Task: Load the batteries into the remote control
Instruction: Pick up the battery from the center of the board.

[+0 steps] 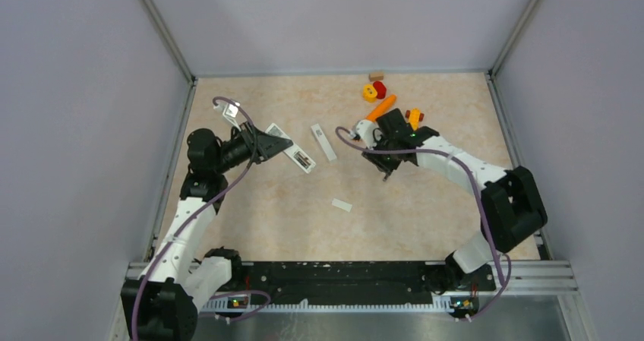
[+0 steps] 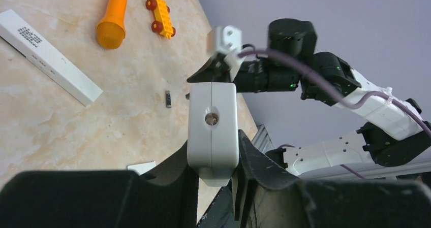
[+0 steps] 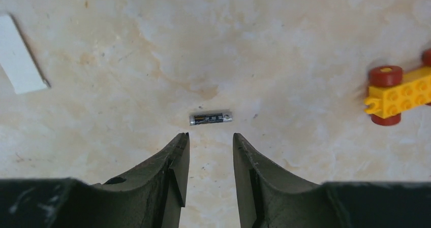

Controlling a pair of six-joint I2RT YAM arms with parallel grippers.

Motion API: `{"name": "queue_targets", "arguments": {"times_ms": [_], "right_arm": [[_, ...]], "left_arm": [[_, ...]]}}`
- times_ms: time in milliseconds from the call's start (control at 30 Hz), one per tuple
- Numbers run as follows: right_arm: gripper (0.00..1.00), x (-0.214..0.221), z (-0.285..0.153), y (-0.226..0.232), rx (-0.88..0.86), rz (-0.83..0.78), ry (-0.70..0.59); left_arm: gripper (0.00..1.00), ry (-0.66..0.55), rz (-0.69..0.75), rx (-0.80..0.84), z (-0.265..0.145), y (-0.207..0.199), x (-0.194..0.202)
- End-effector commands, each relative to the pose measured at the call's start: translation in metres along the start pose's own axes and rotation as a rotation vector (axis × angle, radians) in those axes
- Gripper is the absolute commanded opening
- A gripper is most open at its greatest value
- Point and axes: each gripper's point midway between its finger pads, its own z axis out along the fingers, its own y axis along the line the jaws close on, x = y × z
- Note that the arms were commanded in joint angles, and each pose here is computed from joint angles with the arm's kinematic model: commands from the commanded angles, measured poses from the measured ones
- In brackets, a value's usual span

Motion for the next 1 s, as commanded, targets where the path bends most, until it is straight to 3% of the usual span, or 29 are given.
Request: {"name": "queue_targets", "arguments": {"times_ms": [0,233,467,733,967], "right_arm": [[0.38,0.037,0.012,0.003,-0.031,-0.317,0.243],[0.38,0.033,0.028,-0.004,-0.016,-0.37,0.243],[0.38,0.048,0.042,-0.008,0.023,-0.442,0.35],[0.38,0.027,0.052,0.0,0.03,-0.486,0.251],[0.38,0.024,0.064,0.002,0.015,-0.499,0.267]], "left_arm": [[0.0,-0.032,0.084,0.04,-0.001,-0.019,-0.02],[0.0,-0.033,0.098,0.03,-0.004,-0.02,-0.019],[0.0,-0.052,0.098,0.02,-0.003,-0.02,-0.024],[0.0,-0.056,0.105,0.019,-0.004,-0.021,-0.025],[0.0,-0.063,0.11,0.021,-0.007,-0.024,-0.027]]}}
